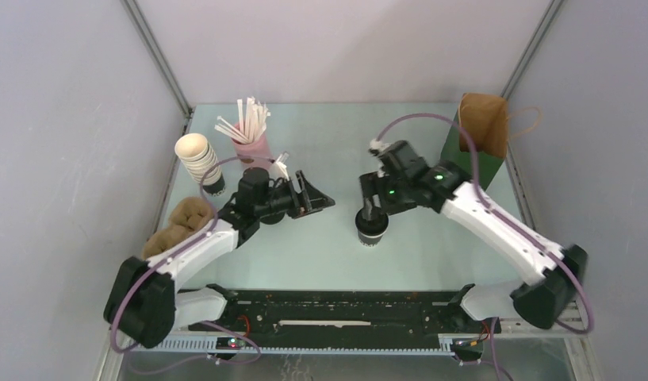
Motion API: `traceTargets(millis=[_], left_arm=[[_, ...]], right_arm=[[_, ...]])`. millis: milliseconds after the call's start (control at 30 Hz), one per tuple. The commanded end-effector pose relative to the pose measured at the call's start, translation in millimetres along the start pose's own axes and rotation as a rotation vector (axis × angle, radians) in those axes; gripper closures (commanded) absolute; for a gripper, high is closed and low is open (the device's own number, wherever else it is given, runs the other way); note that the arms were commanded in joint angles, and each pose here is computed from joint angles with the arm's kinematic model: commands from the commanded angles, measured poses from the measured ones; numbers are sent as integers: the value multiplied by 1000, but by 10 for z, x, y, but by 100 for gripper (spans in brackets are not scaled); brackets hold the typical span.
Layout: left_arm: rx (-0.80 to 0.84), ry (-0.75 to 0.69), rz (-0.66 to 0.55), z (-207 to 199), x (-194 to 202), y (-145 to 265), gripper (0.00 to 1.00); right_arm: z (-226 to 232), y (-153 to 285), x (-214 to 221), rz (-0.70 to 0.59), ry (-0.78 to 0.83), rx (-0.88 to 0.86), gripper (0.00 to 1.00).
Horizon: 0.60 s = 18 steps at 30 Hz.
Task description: Pack the takeout coffee
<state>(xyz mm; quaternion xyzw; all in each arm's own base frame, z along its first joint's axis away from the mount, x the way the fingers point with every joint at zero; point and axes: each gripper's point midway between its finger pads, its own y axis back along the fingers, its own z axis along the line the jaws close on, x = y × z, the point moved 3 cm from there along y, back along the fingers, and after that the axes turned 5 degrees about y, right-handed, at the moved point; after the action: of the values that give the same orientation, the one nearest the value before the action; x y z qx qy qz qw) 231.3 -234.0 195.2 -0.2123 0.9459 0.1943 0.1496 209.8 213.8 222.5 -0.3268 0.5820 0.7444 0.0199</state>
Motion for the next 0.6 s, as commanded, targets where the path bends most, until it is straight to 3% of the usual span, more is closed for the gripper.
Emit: traceTargets(millis=[0, 67, 300, 567], left_arm=[[102, 59, 28, -236, -55, -284, 29], [92, 79, 54, -208, -24, -425, 37], [33, 121, 63, -24, 51, -649, 45], [10, 152, 90, 67, 134, -814, 52]], right_arm=[[-84, 249, -44, -142, -199, -211, 27], [-131, 273, 9, -186, -271, -265, 33], [-332, 98, 317, -251, -511, -451, 39], [-498, -199, 525, -246, -615, -582, 41]])
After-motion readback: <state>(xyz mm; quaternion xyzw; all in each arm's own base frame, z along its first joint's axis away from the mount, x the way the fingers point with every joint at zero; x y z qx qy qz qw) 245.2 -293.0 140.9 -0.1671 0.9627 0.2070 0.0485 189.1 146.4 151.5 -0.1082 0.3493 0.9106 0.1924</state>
